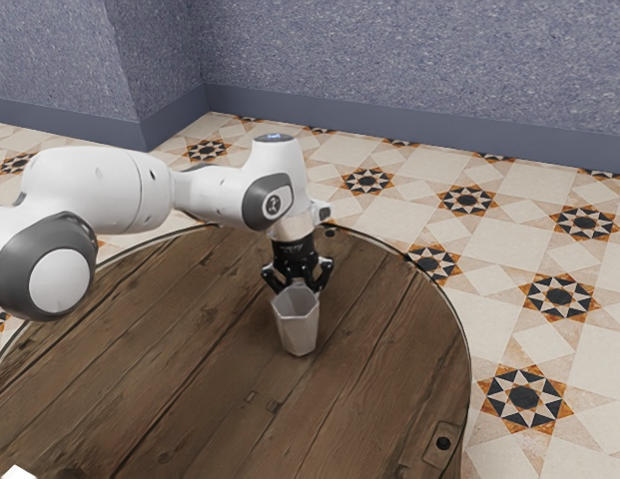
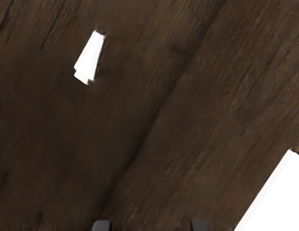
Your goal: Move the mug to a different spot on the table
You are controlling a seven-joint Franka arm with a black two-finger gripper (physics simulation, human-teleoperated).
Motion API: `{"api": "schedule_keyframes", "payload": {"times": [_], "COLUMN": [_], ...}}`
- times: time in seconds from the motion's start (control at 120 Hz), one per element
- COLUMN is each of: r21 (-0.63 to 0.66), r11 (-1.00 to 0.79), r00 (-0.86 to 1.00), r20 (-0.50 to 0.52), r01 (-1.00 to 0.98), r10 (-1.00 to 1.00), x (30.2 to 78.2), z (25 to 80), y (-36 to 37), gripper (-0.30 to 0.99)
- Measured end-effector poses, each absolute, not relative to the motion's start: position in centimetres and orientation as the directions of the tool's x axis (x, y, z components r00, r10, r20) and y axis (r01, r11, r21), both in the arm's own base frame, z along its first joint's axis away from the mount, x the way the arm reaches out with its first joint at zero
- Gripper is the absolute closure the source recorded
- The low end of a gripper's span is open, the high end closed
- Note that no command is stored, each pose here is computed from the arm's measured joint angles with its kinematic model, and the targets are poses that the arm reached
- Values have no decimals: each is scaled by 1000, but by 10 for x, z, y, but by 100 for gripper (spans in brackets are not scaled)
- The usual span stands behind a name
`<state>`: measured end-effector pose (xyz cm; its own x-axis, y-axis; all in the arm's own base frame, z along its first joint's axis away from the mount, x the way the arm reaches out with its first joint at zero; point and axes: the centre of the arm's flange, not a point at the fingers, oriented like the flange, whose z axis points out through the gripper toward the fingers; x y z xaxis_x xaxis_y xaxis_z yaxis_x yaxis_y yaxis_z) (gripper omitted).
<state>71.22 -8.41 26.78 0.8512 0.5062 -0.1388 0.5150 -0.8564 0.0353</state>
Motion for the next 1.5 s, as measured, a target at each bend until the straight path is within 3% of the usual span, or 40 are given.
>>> {"api": "schedule_keyframes", "payload": {"times": [0.5, 0.883, 1.333, 1.5], "r21": [85, -59, -102, -88], "r11": [-755, -712, -673, -667], "r00": [710, 593, 533, 537], "r20": [-422, -507, -529, -519], "r01": [650, 700, 733, 740], "r10": [564, 625, 661, 665], "x": [690, 627, 608, 621], "z": [295, 282, 263, 262], "y": [-31, 41, 86, 95], "gripper": [70, 77, 78, 77]}}
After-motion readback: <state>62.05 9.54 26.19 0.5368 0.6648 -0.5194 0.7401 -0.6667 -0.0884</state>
